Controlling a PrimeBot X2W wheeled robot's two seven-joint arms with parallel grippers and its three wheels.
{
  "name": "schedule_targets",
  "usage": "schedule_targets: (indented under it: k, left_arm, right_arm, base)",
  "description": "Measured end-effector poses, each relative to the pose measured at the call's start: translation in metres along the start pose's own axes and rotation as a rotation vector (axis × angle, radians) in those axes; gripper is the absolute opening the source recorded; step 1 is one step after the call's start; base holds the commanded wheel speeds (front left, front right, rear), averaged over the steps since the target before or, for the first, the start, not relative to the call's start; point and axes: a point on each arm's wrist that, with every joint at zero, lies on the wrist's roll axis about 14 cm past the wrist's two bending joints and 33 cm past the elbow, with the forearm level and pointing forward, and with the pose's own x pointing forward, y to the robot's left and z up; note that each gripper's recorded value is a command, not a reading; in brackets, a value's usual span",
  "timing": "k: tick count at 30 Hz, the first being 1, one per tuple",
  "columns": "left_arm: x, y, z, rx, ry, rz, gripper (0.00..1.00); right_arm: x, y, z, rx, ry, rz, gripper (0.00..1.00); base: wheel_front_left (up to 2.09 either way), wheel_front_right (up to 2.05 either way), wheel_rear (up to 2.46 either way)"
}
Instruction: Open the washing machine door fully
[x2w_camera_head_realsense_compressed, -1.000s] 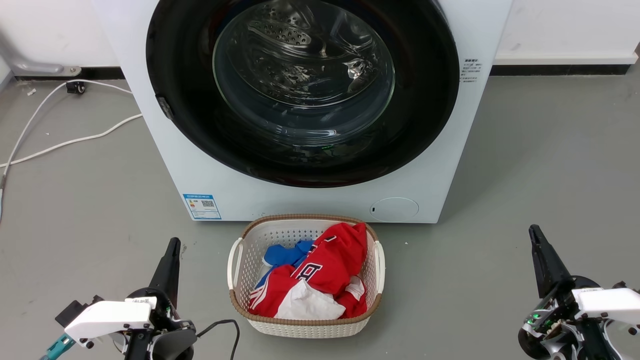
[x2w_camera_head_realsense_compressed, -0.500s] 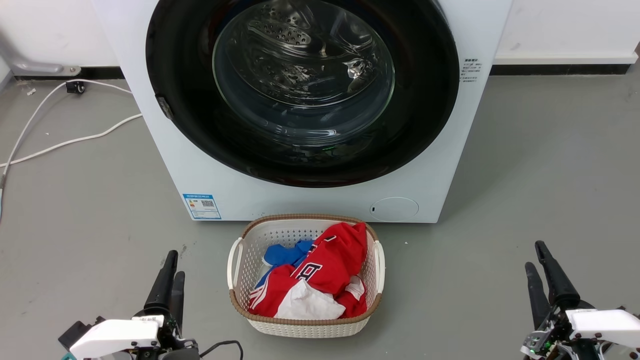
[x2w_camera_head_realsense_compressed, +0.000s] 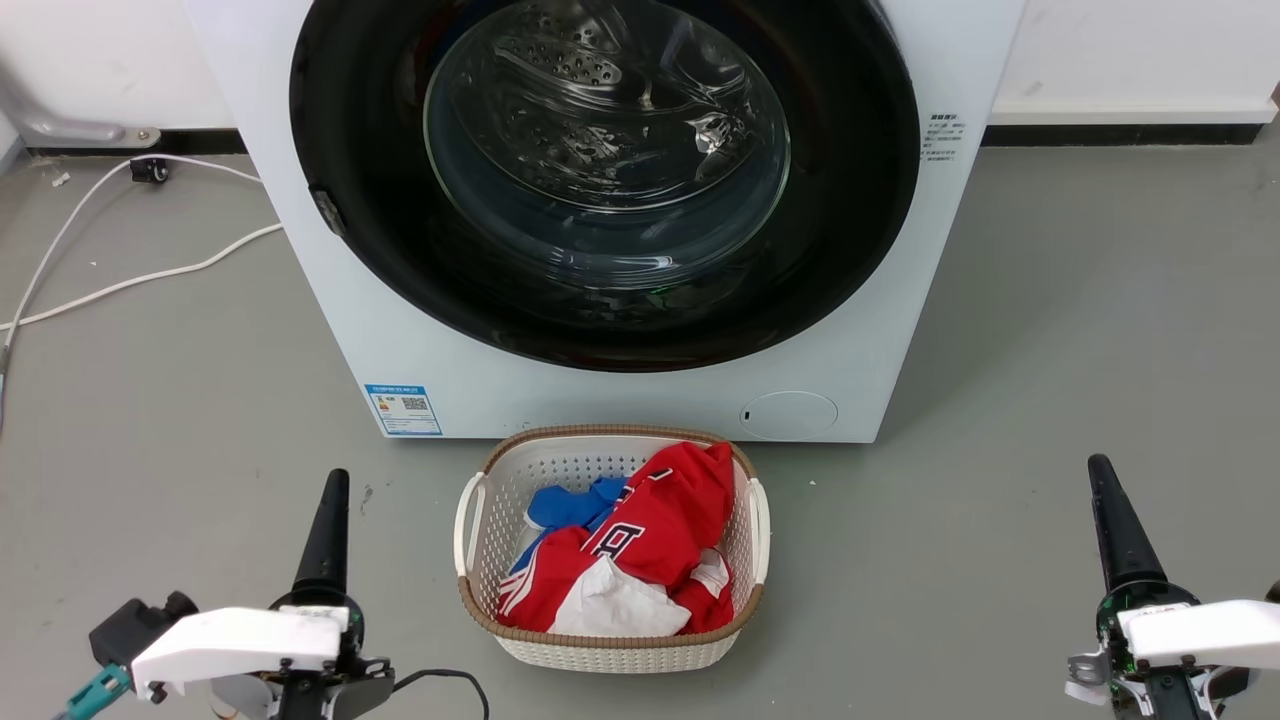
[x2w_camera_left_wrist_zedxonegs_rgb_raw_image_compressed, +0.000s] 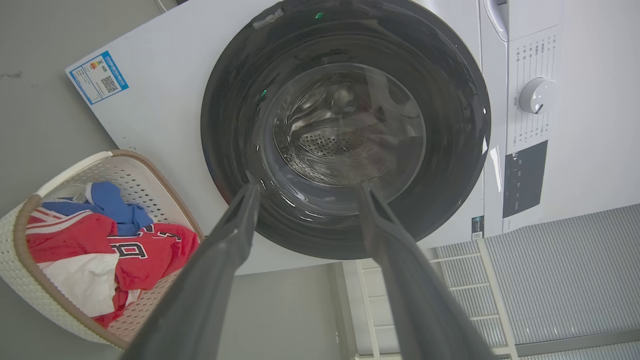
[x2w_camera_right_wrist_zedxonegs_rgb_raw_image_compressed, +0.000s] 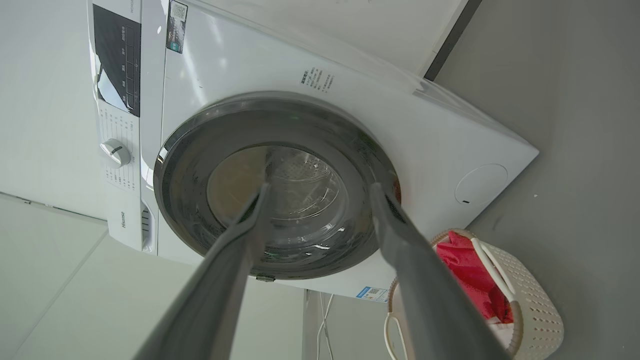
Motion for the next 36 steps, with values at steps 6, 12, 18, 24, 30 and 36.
schedule_targets:
  k: [6,12,18,24,30,36]
  left_arm:
    - [0.001,-0.008,-0.004,0.158,0.0,-0.002,1.0]
    - [0.0,-0.009,-0.007,0.31,-0.003,0.009,1.0]
    - [0.001,-0.016,-0.009,0.435,-0.015,-0.006,1.0]
    - [0.0,-0.023,-0.01,0.53,-0.029,-0.028,1.0]
    - [-0.003,-0.027,-0.013,0.615,-0.037,-0.047,1.0]
    - [-0.004,-0.032,-0.016,0.689,-0.046,-0.073,1.0]
  right_arm:
    - [0.0,0.011,0.002,-0.144,-0.012,0.034,1.0]
    - [0.0,0.023,0.002,-0.292,-0.021,0.073,1.0]
    - [-0.002,0.033,-0.001,-0.43,-0.026,0.11,1.0]
    - [-0.004,0.039,-0.003,-0.553,-0.032,0.134,1.0]
    - [-0.008,0.04,-0.004,-0.65,-0.041,0.143,1.0]
    - [-0.01,0.045,-0.003,-0.732,-0.058,0.162,1.0]
  base:
    - [0.0,0.0,0.0]
    - [0.0,0.0,0.0]
    - [0.0,0.0,0.0]
    - [0.0,0.0,0.0]
    - [0.0,0.0,0.0]
    - [0.0,0.0,0.0]
